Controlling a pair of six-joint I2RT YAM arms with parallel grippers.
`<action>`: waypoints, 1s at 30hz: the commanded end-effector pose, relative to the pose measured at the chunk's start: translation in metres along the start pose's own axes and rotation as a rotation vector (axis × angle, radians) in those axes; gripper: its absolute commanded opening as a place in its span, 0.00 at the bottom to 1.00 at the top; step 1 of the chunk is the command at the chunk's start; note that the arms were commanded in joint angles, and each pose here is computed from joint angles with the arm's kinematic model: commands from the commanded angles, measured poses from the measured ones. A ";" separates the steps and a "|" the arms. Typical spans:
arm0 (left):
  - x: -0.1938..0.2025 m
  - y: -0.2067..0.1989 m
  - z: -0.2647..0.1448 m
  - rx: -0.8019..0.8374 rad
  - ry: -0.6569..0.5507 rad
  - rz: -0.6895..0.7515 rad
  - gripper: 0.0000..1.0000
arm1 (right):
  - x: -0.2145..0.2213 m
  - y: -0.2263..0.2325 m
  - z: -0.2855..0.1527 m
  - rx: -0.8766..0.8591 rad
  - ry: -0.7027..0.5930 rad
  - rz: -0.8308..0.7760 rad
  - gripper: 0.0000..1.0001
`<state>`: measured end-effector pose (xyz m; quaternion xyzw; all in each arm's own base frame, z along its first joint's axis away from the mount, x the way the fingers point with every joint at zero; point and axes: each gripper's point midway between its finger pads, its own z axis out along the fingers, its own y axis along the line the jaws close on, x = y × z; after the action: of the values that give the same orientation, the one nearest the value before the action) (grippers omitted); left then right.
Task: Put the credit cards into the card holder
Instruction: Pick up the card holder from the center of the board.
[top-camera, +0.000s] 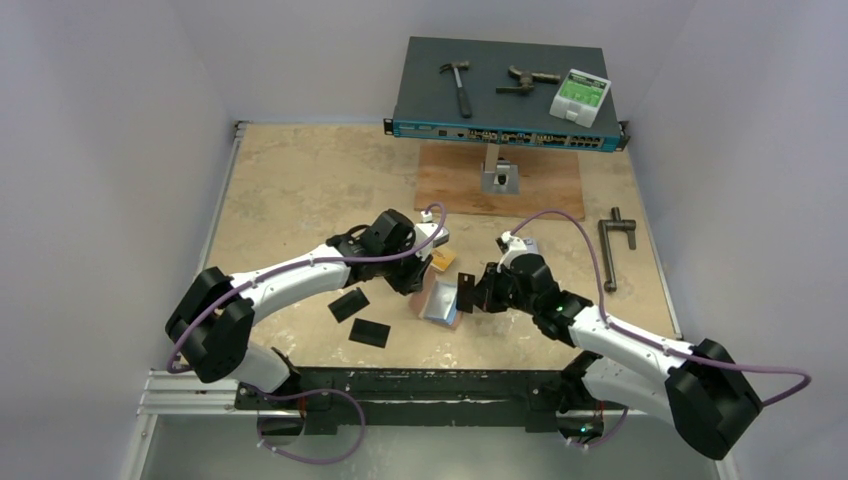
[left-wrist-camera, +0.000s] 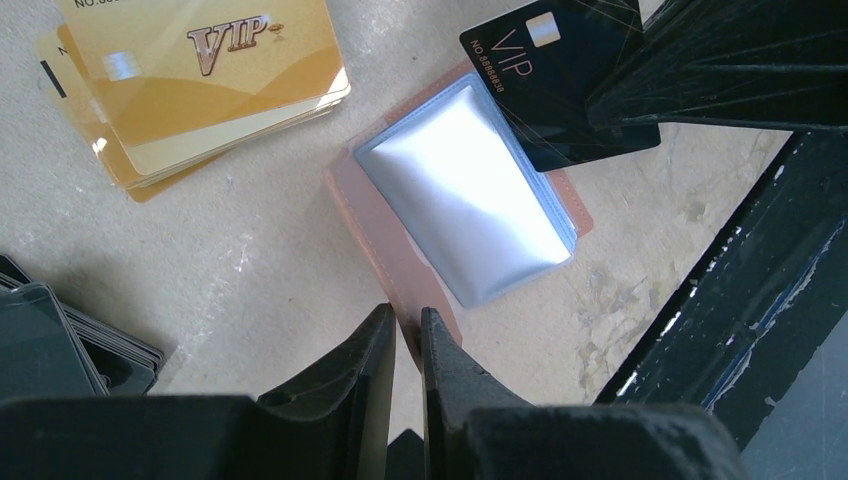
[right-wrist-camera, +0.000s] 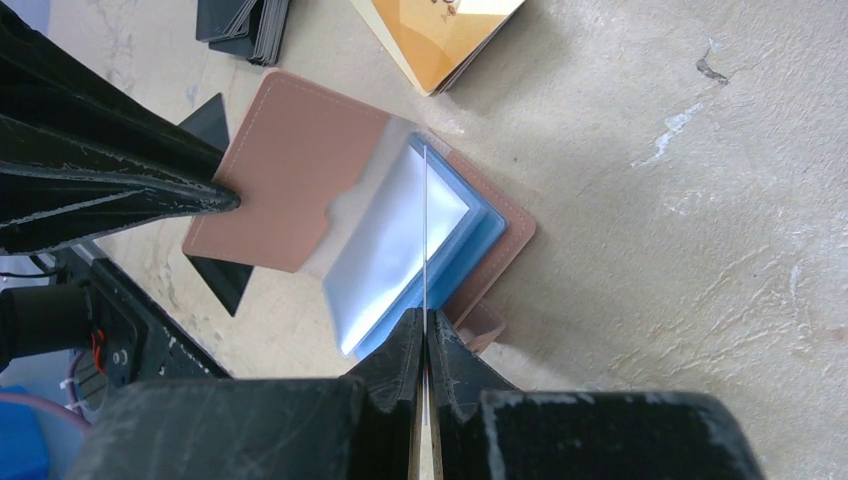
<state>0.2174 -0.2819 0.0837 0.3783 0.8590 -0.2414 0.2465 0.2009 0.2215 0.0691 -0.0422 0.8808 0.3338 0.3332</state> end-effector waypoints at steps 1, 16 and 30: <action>0.000 -0.008 -0.004 0.025 -0.014 0.004 0.14 | -0.009 -0.001 0.000 0.011 -0.038 0.018 0.00; -0.002 -0.010 -0.006 0.035 -0.029 0.039 0.13 | -0.015 0.023 0.000 -0.110 -0.041 0.023 0.00; -0.002 -0.012 -0.007 0.043 -0.035 0.050 0.12 | -0.016 0.025 -0.006 -0.119 -0.007 -0.007 0.00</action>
<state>0.2120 -0.2820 0.0843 0.3851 0.8545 -0.2456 0.2472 0.1984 0.2289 0.0782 -0.0530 0.8720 0.3660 0.3208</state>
